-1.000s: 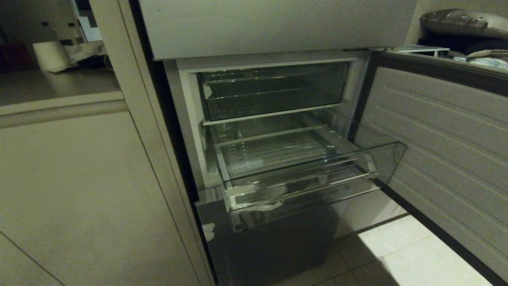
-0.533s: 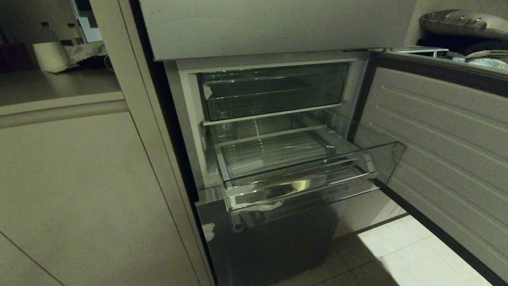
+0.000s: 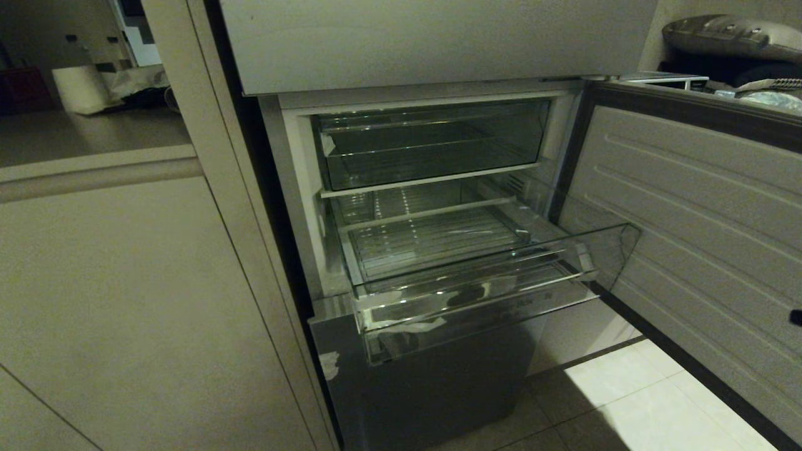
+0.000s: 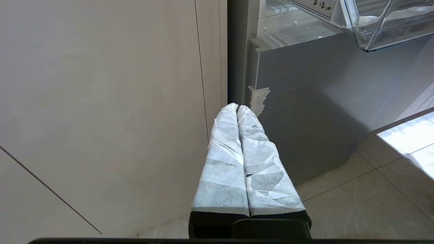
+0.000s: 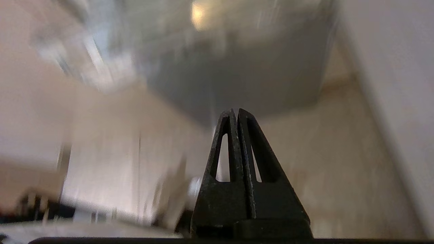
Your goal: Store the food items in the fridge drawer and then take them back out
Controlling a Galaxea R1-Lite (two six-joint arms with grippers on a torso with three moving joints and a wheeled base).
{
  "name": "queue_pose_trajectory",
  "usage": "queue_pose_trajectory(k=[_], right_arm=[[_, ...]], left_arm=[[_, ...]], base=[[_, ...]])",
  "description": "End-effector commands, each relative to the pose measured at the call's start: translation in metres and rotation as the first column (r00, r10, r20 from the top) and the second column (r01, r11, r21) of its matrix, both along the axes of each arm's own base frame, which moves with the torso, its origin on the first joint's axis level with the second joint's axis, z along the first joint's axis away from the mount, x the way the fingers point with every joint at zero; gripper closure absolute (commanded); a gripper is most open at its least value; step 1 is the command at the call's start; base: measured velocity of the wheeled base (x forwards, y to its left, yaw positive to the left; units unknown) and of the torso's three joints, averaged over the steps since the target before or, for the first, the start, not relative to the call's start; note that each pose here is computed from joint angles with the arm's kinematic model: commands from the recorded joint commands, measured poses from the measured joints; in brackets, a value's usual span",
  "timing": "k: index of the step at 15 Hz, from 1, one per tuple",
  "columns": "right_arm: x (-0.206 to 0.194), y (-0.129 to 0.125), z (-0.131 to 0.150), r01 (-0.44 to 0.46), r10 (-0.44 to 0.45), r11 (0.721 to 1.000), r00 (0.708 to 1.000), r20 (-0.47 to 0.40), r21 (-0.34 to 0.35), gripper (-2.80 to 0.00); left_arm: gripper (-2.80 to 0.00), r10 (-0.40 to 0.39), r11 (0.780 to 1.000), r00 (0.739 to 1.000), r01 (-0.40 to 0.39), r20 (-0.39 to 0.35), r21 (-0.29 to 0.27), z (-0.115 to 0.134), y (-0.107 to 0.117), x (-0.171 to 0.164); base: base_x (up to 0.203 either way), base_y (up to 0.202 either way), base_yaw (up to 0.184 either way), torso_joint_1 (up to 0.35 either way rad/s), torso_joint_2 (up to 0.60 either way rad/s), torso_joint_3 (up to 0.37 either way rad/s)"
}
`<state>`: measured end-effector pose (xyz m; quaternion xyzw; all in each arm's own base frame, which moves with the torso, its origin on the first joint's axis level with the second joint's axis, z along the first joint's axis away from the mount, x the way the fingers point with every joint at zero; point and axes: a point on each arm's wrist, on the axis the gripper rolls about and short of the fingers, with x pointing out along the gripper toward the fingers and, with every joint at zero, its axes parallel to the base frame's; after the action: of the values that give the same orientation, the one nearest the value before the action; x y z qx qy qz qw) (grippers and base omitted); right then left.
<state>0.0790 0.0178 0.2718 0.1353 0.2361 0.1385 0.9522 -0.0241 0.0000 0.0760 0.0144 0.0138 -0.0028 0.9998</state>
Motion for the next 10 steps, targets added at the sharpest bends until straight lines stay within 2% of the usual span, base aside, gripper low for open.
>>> queue_pose_trajectory(k=[1,5,6,8,9,10], right_arm=[[0.036,0.014,-0.023,-0.063,0.058,0.998,0.983,-0.172,-0.023,0.00],[0.075,0.031,-0.050,-0.104,0.087,0.993,0.961,-0.261,-0.051,0.00],[0.089,0.036,-0.059,-0.107,0.090,0.993,0.961,-0.261,-0.052,0.00],[0.124,0.047,-0.075,-0.104,0.097,0.994,0.984,-0.152,-0.038,0.00],[0.137,0.051,-0.082,-0.103,0.097,0.994,0.987,-0.131,-0.039,0.00],[0.146,0.054,-0.090,-0.103,0.096,0.994,0.985,-0.146,-0.044,0.00]], left_arm=[[0.00,0.000,1.000,1.000,0.000,-0.001,0.000,0.000,0.000,0.000],[0.00,-0.001,1.000,1.000,0.001,-0.001,0.000,0.000,0.000,0.000],[0.00,-0.001,1.000,1.000,0.001,-0.001,0.000,0.000,0.000,0.000],[0.00,-0.001,1.000,1.000,0.001,-0.001,0.000,0.000,0.000,0.000],[0.00,-0.001,1.000,1.000,0.001,-0.001,0.000,0.000,0.000,0.000],[0.00,-0.001,1.000,1.000,0.001,-0.001,0.000,0.000,0.000,0.000]], base=[[0.000,0.000,0.000,0.000,0.00,0.000],[0.000,0.000,0.000,0.000,0.00,0.000],[0.000,0.000,0.000,0.000,0.00,0.000],[0.000,0.000,0.000,0.000,0.00,0.000],[0.000,0.000,0.000,0.000,0.00,0.000],[0.000,0.000,0.000,0.000,0.00,0.000]])
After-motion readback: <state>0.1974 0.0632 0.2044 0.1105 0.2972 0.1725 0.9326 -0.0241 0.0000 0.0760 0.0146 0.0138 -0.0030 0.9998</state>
